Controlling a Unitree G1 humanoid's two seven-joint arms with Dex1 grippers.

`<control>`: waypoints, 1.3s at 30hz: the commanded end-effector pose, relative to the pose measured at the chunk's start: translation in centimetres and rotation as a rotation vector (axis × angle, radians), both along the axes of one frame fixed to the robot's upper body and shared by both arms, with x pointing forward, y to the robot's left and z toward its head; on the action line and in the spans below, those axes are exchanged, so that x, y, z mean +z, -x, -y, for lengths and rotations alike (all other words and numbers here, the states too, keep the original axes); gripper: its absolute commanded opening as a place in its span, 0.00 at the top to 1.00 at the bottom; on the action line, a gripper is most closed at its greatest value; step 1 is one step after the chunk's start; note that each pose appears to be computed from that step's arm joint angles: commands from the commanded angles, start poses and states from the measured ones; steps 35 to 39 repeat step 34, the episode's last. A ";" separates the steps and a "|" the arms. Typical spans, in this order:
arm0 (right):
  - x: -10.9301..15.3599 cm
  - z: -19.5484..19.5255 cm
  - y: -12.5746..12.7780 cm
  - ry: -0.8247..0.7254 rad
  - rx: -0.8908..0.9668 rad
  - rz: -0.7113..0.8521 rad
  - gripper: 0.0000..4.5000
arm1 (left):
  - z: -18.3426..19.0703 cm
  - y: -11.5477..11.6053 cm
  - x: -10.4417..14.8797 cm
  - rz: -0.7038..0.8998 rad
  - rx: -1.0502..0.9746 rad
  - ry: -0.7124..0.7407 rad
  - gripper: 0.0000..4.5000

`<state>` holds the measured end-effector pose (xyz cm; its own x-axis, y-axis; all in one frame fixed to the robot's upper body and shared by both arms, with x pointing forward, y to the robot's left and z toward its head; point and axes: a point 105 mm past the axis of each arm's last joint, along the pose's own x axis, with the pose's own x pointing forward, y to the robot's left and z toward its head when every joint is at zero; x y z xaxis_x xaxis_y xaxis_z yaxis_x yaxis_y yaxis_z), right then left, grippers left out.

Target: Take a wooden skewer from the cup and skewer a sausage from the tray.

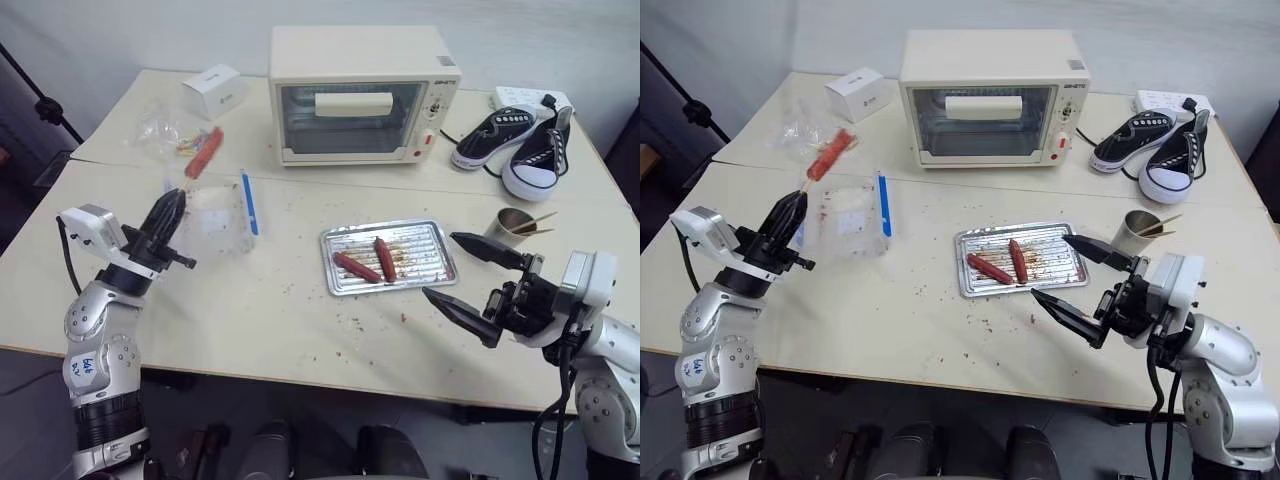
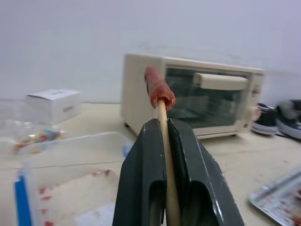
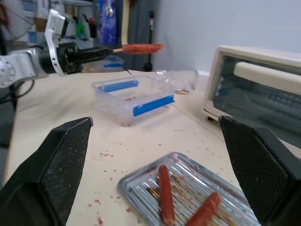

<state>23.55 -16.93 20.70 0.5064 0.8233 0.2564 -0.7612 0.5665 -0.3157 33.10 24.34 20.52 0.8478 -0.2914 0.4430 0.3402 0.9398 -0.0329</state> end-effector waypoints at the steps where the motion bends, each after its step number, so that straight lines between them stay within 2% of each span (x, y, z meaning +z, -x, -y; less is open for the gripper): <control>1: 1.2 -0.4 0.5 0.002 -0.018 0.083 0.00 | -0.8 -1.7 0.0 -0.023 0.101 0.045 1.00; 8: 1.8 -0.8 0.0 0.019 0.000 0.099 0.00 | -0.3 -4.0 -1.3 -0.106 0.104 0.049 1.00; 13: 1.9 -1.1 0.0 0.030 0.022 0.092 0.00 | 0.5 -3.7 -0.3 -0.068 0.046 0.021 0.68; 18: 1.4 -0.7 -0.2 0.068 0.033 0.071 0.00 | 0.8 -1.8 1.9 0.025 -0.068 -0.014 0.34; 21: 1.2 -0.2 -0.3 0.090 0.039 0.054 0.00 | 1.4 -0.6 2.3 0.037 -0.162 -0.127 0.14; 22: 1.0 0.0 -0.3 0.106 0.051 0.036 0.00 | 2.2 0.3 2.2 0.022 -0.254 -0.216 0.07; 24: 0.3 0.5 -0.2 0.143 0.083 -0.003 0.00 | 3.3 2.0 1.2 -0.025 -0.402 -0.389 0.07; 25: -0.4 0.7 0.1 0.175 0.113 -0.038 0.00 | 3.8 3.1 0.0 -0.055 -0.477 -0.529 0.07; 27: -1.9 0.9 0.8 0.238 0.176 -0.100 0.00 | 4.4 5.0 -2.4 -0.129 -0.612 -0.691 0.07; 29: -3.4 1.2 1.2 0.267 0.216 -0.153 0.00 | 4.9 6.5 -3.9 -0.189 -0.735 -0.734 0.07; 33: -5.8 1.5 1.5 0.299 0.241 -0.181 0.00 | 4.5 7.2 -6.3 -0.215 -0.750 -0.838 0.07; 39: -6.1 1.5 1.4 0.293 0.231 -0.180 0.00 | 4.3 7.0 -6.6 -0.226 -0.739 -0.816 0.07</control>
